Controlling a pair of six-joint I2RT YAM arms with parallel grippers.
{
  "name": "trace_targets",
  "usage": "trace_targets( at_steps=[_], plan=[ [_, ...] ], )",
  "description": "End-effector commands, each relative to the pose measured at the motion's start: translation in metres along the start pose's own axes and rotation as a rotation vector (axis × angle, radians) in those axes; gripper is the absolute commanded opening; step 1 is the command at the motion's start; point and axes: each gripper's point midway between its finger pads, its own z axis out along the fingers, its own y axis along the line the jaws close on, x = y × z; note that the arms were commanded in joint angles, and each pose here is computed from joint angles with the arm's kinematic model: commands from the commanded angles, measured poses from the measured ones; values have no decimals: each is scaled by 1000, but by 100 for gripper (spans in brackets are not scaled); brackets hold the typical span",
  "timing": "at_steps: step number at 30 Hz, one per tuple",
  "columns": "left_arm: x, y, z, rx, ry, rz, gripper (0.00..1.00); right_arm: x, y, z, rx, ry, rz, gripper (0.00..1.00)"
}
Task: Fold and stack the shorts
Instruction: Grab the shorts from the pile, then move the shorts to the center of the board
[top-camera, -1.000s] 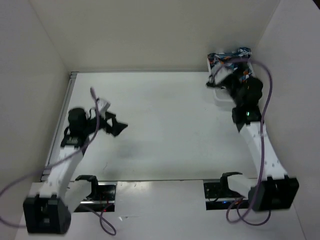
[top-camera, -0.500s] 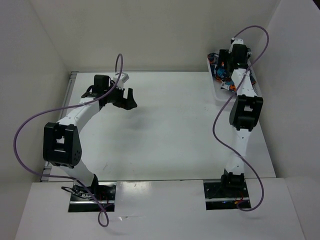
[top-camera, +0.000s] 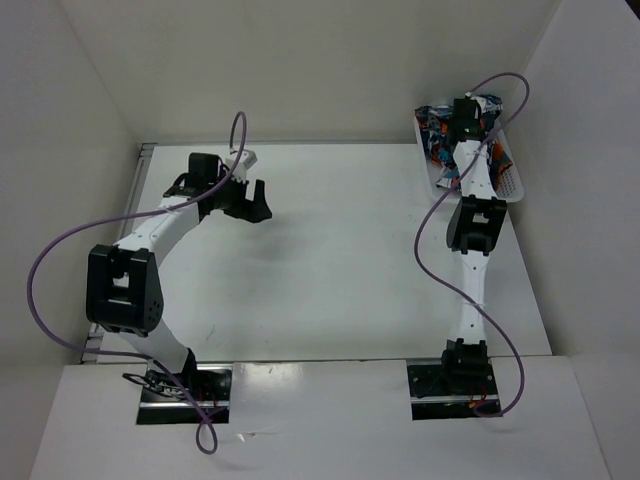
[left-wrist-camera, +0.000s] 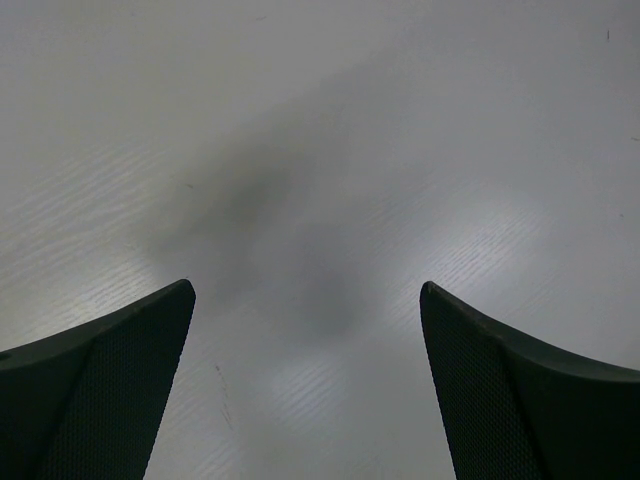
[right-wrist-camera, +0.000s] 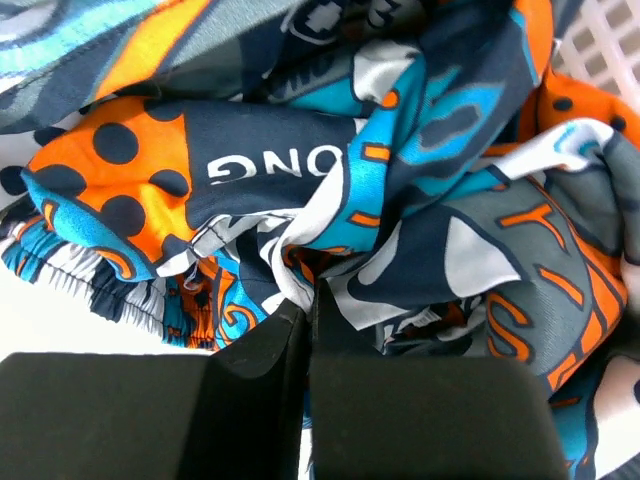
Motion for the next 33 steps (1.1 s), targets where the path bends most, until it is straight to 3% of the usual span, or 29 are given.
trace_targets(
  at_steps=[1,7,12,13,16,17,22,26,27,31,33],
  plan=[
    [-4,-8,-10,6,-34,27,100,-38,-1,-35,64,-69,60,0],
    [-21,-23,-40,-4,-153,92,100,-110,6,-110,72,-222,127,0],
    [-7,-34,-62,-18,-197,115,100,-165,-2,-190,47,-336,199,0],
    [-12,-40,-73,-21,-236,136,100,-185,-5,-226,35,-391,219,0],
    [-5,-48,-87,-23,-277,158,100,-206,-12,-275,11,-453,230,0],
    [-2,-47,-89,-37,-280,157,100,-226,-14,-314,-16,-525,238,0],
    [6,-44,-110,-96,-363,182,100,-267,28,-456,-277,-753,157,0],
    [-11,-35,-142,-177,-485,211,100,-252,90,-532,-584,-796,5,0],
    [-8,-31,-144,-191,-489,206,100,-235,119,-550,-767,-766,-81,0],
    [-16,-16,-180,-290,-584,213,100,-165,167,-582,-1201,-582,-269,0],
    [-15,-4,-192,-342,-606,201,100,-138,181,-575,-1301,-455,-260,0]
  ],
)
